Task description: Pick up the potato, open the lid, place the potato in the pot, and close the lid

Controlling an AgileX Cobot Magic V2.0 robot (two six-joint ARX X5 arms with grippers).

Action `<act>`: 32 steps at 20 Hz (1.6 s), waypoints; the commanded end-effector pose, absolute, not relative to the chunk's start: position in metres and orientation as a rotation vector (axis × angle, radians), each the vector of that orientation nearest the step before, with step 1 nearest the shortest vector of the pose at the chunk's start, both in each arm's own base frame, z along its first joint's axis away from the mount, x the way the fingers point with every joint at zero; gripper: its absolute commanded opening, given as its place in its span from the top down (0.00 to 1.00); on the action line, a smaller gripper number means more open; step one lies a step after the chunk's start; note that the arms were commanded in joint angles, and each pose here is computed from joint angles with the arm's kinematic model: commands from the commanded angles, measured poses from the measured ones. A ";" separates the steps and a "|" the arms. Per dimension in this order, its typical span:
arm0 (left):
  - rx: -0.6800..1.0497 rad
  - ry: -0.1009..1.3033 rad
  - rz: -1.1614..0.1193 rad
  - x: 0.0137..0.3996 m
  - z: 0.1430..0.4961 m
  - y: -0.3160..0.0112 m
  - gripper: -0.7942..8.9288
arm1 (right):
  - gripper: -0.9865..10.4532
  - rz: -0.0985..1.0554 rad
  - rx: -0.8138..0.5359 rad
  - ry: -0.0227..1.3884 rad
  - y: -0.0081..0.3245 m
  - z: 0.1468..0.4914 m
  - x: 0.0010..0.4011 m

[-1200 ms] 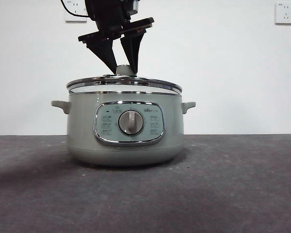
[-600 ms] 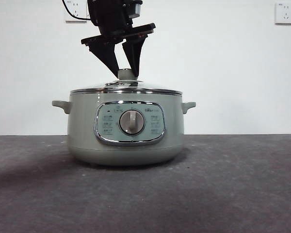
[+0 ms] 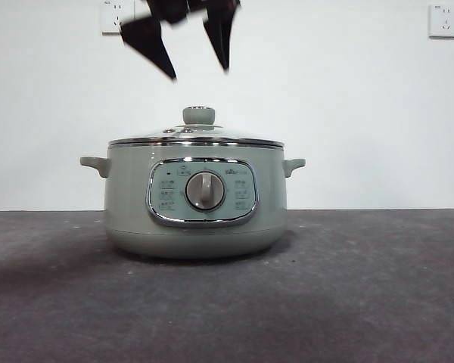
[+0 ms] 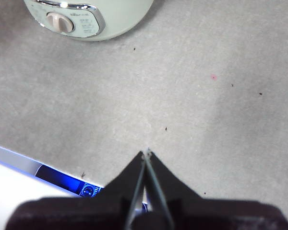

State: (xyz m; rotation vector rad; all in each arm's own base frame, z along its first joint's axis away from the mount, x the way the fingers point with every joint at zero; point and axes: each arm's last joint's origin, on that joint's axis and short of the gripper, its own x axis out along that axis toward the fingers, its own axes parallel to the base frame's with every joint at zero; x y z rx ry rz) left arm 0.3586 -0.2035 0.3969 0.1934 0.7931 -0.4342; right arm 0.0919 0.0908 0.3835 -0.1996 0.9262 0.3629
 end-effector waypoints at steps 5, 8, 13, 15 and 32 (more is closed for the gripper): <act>0.264 0.770 -0.463 0.307 0.443 -0.173 0.68 | 0.91 0.334 -0.217 0.947 0.090 0.380 0.091; 0.301 0.784 -0.476 0.277 0.461 -0.156 0.92 | 0.91 0.333 -0.216 0.946 0.090 0.380 0.092; 0.228 0.713 -0.459 0.250 0.485 -0.141 0.92 | 0.91 0.334 -0.216 0.946 0.090 0.380 0.091; 0.225 0.702 -0.459 0.246 0.488 -0.138 0.92 | 0.91 0.334 -0.217 0.946 0.090 0.380 0.092; 0.230 0.738 -0.325 0.195 0.476 -0.078 0.92 | 0.91 0.334 -0.217 0.946 0.090 0.380 0.092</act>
